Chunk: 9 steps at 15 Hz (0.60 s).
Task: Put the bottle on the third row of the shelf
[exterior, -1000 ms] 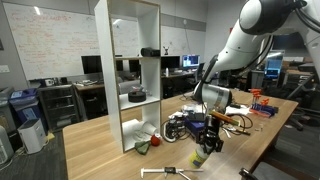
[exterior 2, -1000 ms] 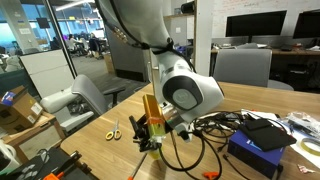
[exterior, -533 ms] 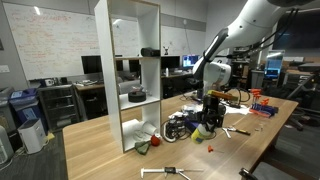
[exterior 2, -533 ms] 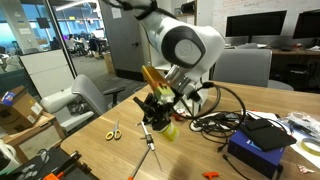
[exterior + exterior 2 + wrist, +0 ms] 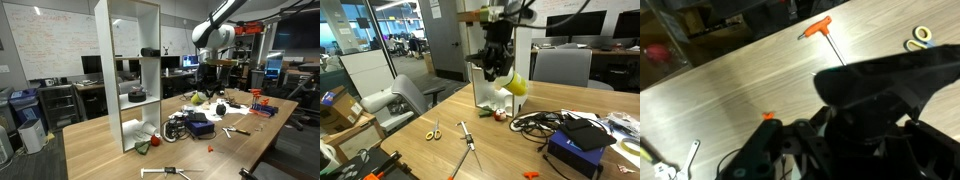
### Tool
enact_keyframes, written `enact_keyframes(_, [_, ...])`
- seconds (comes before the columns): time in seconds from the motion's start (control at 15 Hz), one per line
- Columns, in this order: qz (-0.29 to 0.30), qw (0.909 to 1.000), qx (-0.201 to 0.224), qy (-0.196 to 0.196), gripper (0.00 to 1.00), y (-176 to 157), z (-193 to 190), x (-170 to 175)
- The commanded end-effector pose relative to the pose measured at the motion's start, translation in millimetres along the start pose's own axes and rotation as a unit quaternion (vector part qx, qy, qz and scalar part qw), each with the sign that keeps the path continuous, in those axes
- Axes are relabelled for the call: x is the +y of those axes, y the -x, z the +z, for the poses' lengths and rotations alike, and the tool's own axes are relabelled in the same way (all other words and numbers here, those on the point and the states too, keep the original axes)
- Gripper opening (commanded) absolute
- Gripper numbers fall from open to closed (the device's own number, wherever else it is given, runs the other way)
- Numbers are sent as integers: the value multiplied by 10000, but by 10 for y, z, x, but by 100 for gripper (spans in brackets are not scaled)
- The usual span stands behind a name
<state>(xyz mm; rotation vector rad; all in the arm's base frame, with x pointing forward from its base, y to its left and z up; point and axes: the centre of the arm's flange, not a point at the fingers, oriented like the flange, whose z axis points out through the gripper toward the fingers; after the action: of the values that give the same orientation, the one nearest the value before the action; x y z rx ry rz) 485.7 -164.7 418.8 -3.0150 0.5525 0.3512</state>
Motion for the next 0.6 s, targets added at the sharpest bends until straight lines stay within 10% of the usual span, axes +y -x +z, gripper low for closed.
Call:
enact_keyframes(0.0, [-133, 9948, 829, 569, 1, 79, -853, -270])
enact_keyframes(0.53, [-507, 9677, 2071, 1348, 1, 202, -1882, -794])
